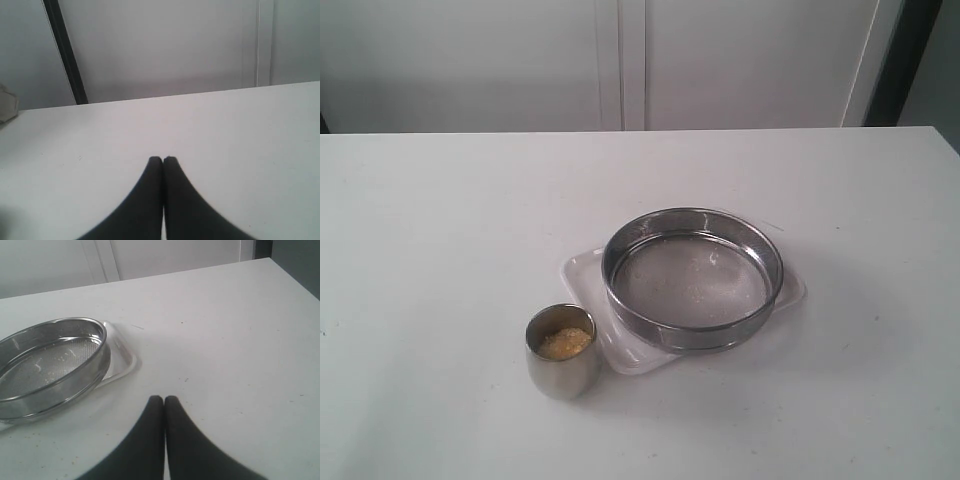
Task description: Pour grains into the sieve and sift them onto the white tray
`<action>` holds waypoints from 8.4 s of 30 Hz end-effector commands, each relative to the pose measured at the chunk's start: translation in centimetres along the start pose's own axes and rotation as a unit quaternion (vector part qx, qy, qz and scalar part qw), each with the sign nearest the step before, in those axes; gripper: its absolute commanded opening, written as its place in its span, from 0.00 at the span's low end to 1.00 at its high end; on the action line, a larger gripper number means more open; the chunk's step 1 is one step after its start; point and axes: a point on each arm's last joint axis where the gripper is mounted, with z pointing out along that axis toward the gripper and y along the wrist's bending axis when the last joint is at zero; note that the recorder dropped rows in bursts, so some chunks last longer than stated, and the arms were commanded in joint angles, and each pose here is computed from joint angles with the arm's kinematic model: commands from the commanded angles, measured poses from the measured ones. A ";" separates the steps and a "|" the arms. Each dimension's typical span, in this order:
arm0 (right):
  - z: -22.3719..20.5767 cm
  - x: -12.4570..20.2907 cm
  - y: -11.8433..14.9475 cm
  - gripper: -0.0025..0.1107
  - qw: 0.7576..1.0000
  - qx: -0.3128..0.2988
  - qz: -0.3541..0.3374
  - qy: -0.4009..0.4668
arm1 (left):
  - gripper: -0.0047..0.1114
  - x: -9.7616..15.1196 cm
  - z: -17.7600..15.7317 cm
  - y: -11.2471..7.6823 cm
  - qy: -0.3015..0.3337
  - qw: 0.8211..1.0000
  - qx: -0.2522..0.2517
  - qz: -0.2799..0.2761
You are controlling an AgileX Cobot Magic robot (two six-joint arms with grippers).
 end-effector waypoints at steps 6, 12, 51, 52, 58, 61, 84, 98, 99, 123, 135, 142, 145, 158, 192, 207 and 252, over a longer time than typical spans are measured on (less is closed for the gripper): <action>0.0 0.0 0.0 0.02 1.000 0.000 0.002 -0.008 | 0.04 -0.1 0.0 0.0 -0.011 1.000 -0.003 -0.005; 0.0 0.0 0.0 0.02 1.000 0.000 0.002 -0.008 | 0.04 -0.8 -0.1 0.2 -0.052 0.998 -0.008 -0.028; 0.0 0.0 0.0 0.02 1.000 0.000 0.002 -0.008 | 0.04 -14.6 4.3 1.4 -0.066 0.997 -0.009 -0.031; 0.0 0.0 0.0 0.02 1.000 0.000 0.002 -0.008 | 0.04 -14.8 4.3 1.5 -0.075 0.997 -0.010 -0.031; 0.0 0.0 0.0 0.02 1.000 0.000 0.002 -0.008 | 0.04 -14.8 4.7 1.5 -0.077 0.993 -0.006 -0.088; 0.0 0.0 0.0 0.02 1.000 0.000 0.002 -0.008 | 0.04 -14.2 5.8 1.4 -0.051 0.994 -0.005 -0.096; 0.0 0.0 0.0 0.02 1.000 0.000 0.012 -0.008 | 0.04 -5.0 12.5 -1.9 0.071 0.987 0.146 0.018; 0.0 0.0 0.0 0.02 1.000 0.000 0.012 -0.008 | 0.04 -4.6 12.6 -2.0 0.085 0.984 0.152 0.020; 0.0 0.0 0.0 0.02 1.000 0.000 0.012 -0.008 | 0.04 -4.6 12.6 -2.0 0.084 0.985 0.149 0.015; 0.0 0.0 0.0 0.02 1.000 0.000 0.012 -0.008 | 0.04 -2.1 10.8 -6.9 0.131 0.953 0.253 0.098; 0.0 0.0 0.0 0.02 1.000 0.000 0.012 -0.008 | 0.04 -0.7 11.4 -7.9 0.123 0.947 0.282 0.090; 0.0 0.0 0.0 0.02 1.000 0.000 0.012 -0.008 | 0.04 -0.2 11.7 -7.9 0.134 0.950 0.274 0.071; 0.0 0.0 0.0 0.02 1.000 0.000 0.012 -0.008 | 0.04 -0.3 11.7 -7.9 0.129 0.949 0.277 0.079; 0.0 0.0 0.0 0.02 1.000 0.000 0.012 -0.008 | 0.04 -0.2 12.1 -7.1 0.117 0.953 0.234 0.153; 0.0 0.0 0.0 0.02 1.000 0.000 0.012 -0.008 | 0.04 4.3 12.4 -9.9 0.123 0.926 0.347 0.086; 0.0 0.0 0.0 0.02 1.000 0.000 0.012 -0.008 | 0.09 4.7 11.3 -10.9 0.138 0.892 0.422 0.085; 0.0 0.0 0.0 0.02 1.000 0.000 0.012 -0.008 | 0.93 6.9 14.5 -13.8 0.118 0.843 0.515 0.102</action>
